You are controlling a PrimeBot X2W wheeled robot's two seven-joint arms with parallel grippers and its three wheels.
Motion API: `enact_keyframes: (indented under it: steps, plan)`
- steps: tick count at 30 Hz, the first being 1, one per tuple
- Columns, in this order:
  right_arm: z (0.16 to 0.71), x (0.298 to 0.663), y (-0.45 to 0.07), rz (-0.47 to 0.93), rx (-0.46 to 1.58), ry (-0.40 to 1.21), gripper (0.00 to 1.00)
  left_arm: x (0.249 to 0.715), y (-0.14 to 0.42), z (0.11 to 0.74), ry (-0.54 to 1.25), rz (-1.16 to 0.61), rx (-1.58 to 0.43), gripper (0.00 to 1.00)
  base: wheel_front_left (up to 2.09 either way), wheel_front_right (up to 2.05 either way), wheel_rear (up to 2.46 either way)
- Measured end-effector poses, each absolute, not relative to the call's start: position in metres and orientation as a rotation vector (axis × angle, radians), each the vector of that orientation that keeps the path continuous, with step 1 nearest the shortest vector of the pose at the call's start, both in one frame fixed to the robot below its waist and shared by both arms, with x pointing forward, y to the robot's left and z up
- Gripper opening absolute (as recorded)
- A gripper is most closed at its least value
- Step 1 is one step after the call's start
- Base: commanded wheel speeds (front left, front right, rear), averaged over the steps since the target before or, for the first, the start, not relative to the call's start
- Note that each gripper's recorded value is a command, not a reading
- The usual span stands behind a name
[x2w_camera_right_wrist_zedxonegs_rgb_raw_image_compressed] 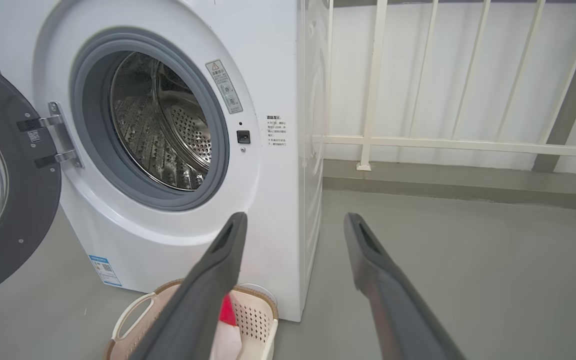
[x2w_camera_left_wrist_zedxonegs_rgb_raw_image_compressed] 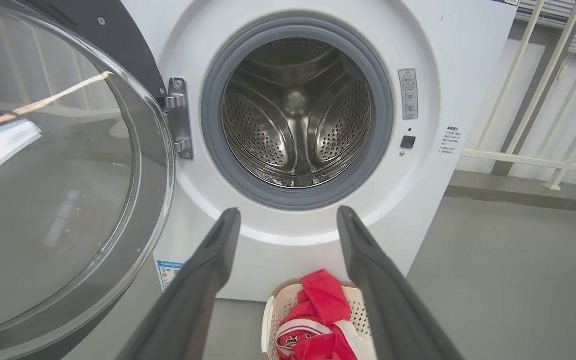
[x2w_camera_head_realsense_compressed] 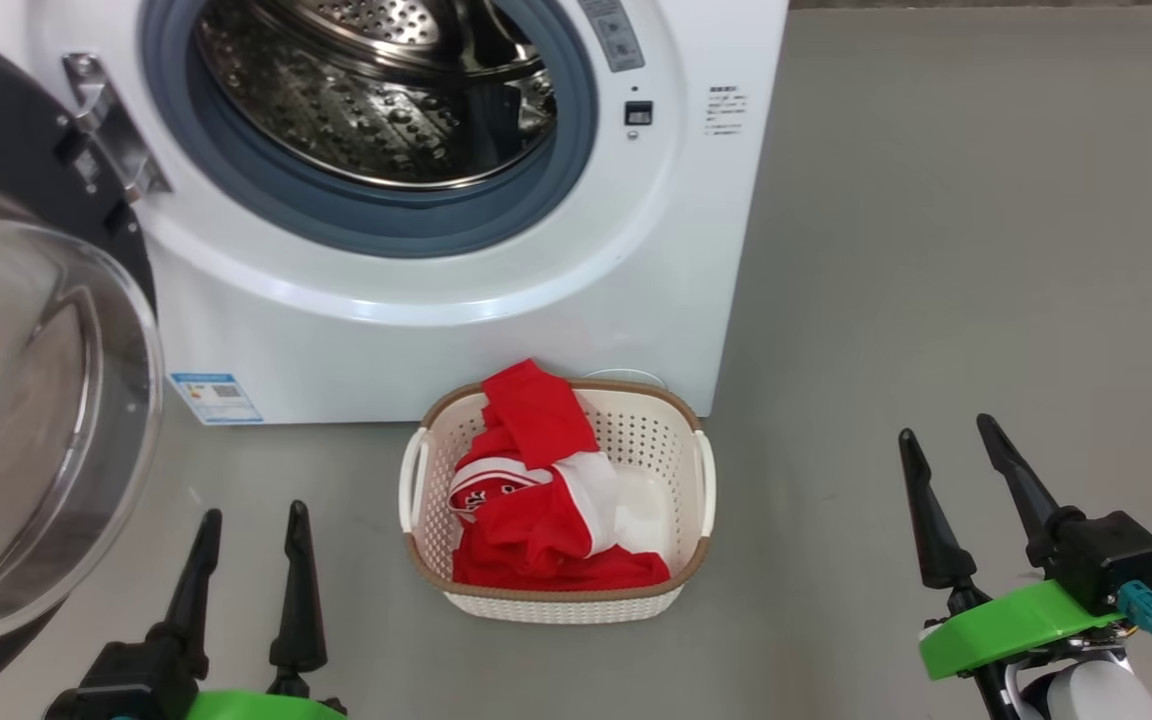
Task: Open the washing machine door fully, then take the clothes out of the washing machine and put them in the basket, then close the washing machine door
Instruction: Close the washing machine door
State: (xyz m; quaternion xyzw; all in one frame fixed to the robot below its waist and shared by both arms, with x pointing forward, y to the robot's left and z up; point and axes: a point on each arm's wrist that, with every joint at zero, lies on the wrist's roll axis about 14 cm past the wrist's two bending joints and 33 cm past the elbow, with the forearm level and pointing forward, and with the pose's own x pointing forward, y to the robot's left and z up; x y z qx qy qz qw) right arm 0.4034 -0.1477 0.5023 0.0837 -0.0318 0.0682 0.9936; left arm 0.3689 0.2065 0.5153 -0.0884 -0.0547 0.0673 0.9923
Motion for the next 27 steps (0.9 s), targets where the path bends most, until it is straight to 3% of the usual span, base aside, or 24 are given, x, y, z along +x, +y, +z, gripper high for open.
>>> enact_keyframes:
  steps: [14, 27]
  plan:
    - [0.509, 0.423, -0.091, 0.293, 0.166, -0.075, 1.00, 0.341, 0.249, 0.528, -0.154, 0.296, -0.156, 1.00, 0.00, 0.00, 0.00]
    - [0.514, 0.428, -0.019, 0.487, 0.168, -0.079, 1.00, 0.287, 0.297, 0.537, -0.187, 0.494, -0.127, 1.00, 0.00, 0.00, 0.00]
